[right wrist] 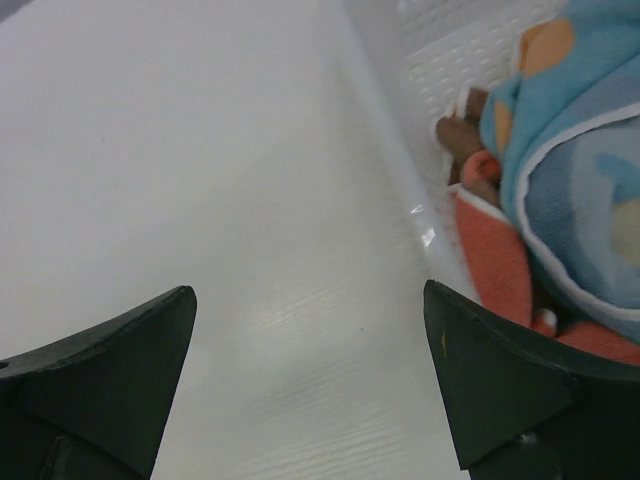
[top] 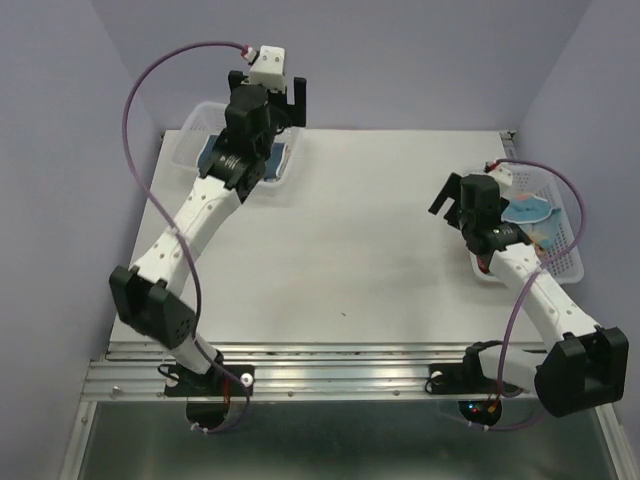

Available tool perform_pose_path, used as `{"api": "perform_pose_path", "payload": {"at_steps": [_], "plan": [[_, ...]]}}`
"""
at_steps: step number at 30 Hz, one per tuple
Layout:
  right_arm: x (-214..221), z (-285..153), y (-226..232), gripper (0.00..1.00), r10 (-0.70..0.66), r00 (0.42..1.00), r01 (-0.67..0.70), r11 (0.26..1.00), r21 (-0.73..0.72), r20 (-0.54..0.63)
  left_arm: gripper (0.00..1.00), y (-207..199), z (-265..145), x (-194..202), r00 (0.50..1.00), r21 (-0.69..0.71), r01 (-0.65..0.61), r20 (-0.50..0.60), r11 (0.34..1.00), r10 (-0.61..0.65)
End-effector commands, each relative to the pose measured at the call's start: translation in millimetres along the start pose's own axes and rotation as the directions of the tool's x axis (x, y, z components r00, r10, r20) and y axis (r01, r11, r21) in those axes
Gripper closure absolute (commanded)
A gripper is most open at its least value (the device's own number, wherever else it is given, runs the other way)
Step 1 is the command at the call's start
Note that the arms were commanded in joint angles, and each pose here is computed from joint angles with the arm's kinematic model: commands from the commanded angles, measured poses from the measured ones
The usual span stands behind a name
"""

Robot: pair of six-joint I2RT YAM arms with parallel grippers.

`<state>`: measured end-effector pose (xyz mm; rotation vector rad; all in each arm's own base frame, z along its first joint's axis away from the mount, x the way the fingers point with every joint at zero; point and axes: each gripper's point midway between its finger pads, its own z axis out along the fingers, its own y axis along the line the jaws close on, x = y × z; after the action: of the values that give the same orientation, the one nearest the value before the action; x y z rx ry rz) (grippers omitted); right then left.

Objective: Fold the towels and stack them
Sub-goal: Grab crumpled towel

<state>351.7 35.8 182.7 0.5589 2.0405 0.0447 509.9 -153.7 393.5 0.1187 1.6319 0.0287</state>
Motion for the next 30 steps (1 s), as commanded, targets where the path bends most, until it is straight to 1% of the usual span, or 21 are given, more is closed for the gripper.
{"api": "perform_pose_path", "payload": {"at_steps": [1, 2, 3, 4, 5, 6, 7, 9, 10, 11, 14, 18, 20, 24, 25, 27, 30], "plan": [[-47, -11, -47, 0.0, 0.024, 0.994, -0.043, 0.981, 0.191, 0.104, 0.01, -61, -81, 2, 0.944, 0.245, 0.324, -0.026, 0.914, -0.328], [-49, -11, -57, 0.0, 0.031, 0.994, -0.053, 0.975, 0.218, 0.103, 0.01, -68, -92, 14, 0.935, 0.262, 0.35, -0.045, 0.899, -0.351], [-56, -11, -75, 0.0, 0.055, 0.991, -0.085, 0.962, 0.26, 0.119, 0.01, -88, -105, 55, 0.931, 0.284, 0.365, -0.102, 0.887, -0.35], [-60, -10, -84, 0.0, 0.058, 0.991, -0.09, 0.956, 0.278, 0.123, 0.01, -97, -117, 67, 0.925, 0.314, 0.379, -0.122, 0.871, -0.359], [-62, -6, -83, 0.0, 0.06, 0.992, -0.088, 0.961, 0.262, 0.114, 0.01, -105, -133, 68, 0.917, 0.364, 0.398, -0.131, 0.842, -0.377], [-69, -3, -101, 0.0, 0.075, 0.99, -0.109, 0.948, 0.298, 0.122, 0.01, -129, -152, 95, 0.905, 0.442, 0.426, -0.204, 0.79, -0.373], [-73, 1, -107, 0.0, 0.078, 0.99, -0.112, 0.942, 0.317, 0.119, 0.01, -140, -164, 103, 0.901, 0.48, 0.435, -0.232, 0.762, -0.367], [-78, 11, -120, 0.0, 0.088, 0.991, -0.122, 0.914, 0.386, 0.105, 0.01, -152, -182, 117, 0.888, 0.5, 0.46, -0.271, 0.734, -0.372], [-80, 15, -128, 0.0, 0.104, 0.99, -0.134, 0.9, 0.415, 0.096, 0.01, -161, -193, 134, 0.888, 0.499, 0.458, -0.3, 0.736, -0.348], [-80, 23, -131, 0.0, 0.103, 0.992, -0.125, 0.89, 0.439, 0.072, 0.01, -163, -198, 140, 0.886, 0.494, 0.46, -0.314, 0.738, -0.343], [-76, 40, -138, 0.0, 0.112, 0.992, -0.122, 0.885, 0.449, 0.049, 0.01, -163, -209, 168, 0.879, 0.447, 0.451, -0.369, 0.772, -0.3], [-62, 54, -143, 0.0, 0.123, 0.992, -0.111, 0.887, 0.449, 0.003, 0.01, -157, -210, 189, 0.868, 0.39, 0.445, -0.41, 0.806, -0.281], [-58, 59, -142, 0.0, 0.114, 0.993, -0.096, 0.896, 0.434, -0.017, 0.01, -157, -210, 193, 0.861, 0.371, 0.449, -0.424, 0.813, -0.282], [-43, 60, -146, 0.0, 0.131, 0.99, -0.089, 0.886, 0.455, -0.061, 0.01, -155, -210, 201, 0.851, 0.332, 0.449, -0.442, 0.83, -0.283], [-38, 58, -149, 0.02, 0.133, 0.989, -0.088, 0.883, 0.461, -0.066, 0.01, -154, -210, 203, 0.85, 0.326, 0.448, -0.445, 0.833, -0.283], [-33, 56, -150, 0.13, 0.137, 0.988, -0.091, 0.881, 0.464, -0.066, 0.01, -153, -209, 205, 0.848, 0.315, 0.446, -0.448, 0.837, -0.283], [-22, 48, -155, 0.14, 0.154, 0.985, -0.101, 0.873, 0.478, -0.072, 0.01, -152, -209, 207, 0.846, 0.305, 0.444, -0.453, 0.842, -0.282]]}}
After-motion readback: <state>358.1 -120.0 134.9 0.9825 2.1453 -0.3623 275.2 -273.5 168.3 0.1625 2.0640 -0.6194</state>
